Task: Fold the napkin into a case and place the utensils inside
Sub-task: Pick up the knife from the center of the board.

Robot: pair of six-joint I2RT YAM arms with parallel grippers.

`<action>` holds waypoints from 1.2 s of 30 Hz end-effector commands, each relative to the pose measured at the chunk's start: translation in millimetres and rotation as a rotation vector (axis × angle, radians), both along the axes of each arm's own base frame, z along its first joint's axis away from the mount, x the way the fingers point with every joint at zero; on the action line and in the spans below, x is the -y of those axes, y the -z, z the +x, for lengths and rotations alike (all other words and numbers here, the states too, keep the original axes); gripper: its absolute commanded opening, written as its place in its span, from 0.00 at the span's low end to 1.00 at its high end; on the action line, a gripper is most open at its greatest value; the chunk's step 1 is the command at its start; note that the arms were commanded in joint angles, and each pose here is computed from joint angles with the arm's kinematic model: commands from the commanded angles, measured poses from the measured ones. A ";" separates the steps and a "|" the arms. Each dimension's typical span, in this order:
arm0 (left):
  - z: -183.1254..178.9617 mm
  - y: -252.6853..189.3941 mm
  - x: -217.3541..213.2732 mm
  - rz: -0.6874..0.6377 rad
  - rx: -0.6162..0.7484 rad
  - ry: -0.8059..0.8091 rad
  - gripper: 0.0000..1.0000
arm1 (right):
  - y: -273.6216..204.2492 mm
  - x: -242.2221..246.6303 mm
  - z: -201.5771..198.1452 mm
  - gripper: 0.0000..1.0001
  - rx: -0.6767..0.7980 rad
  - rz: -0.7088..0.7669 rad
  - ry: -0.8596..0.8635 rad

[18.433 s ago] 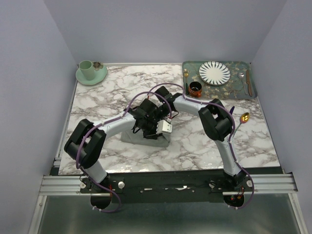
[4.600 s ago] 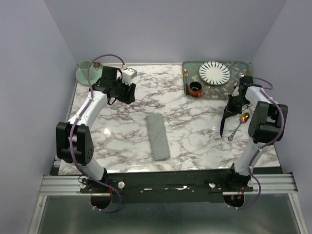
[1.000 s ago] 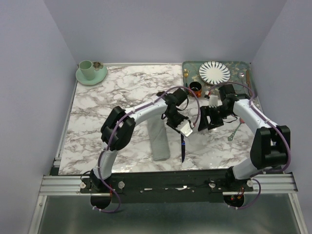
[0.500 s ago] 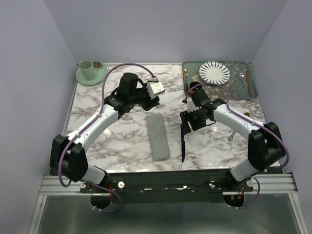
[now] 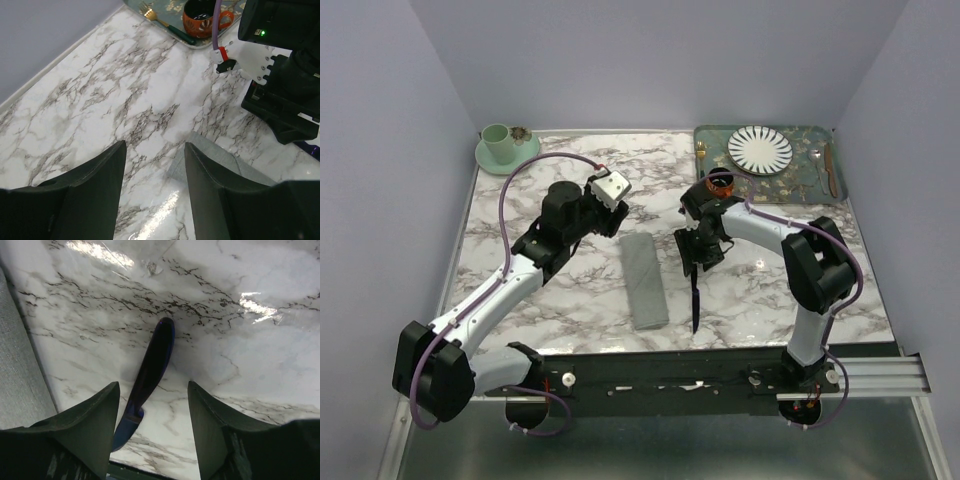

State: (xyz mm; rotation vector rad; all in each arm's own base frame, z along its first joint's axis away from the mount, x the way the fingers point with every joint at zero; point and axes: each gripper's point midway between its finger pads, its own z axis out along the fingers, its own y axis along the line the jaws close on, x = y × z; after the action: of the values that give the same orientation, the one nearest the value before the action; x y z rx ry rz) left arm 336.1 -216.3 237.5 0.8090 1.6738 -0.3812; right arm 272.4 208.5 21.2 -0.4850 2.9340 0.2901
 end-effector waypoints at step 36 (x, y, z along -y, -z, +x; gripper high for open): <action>-136.9 77.0 95.8 0.411 0.510 1.150 0.83 | -81.1 -26.9 3.3 0.01 0.042 0.269 -0.038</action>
State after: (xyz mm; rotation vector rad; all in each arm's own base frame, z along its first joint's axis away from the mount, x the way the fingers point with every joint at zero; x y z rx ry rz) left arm 223.3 -275.7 169.0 1.6938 1.0807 -0.5509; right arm 288.8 223.2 95.1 -0.4763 2.7776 0.4793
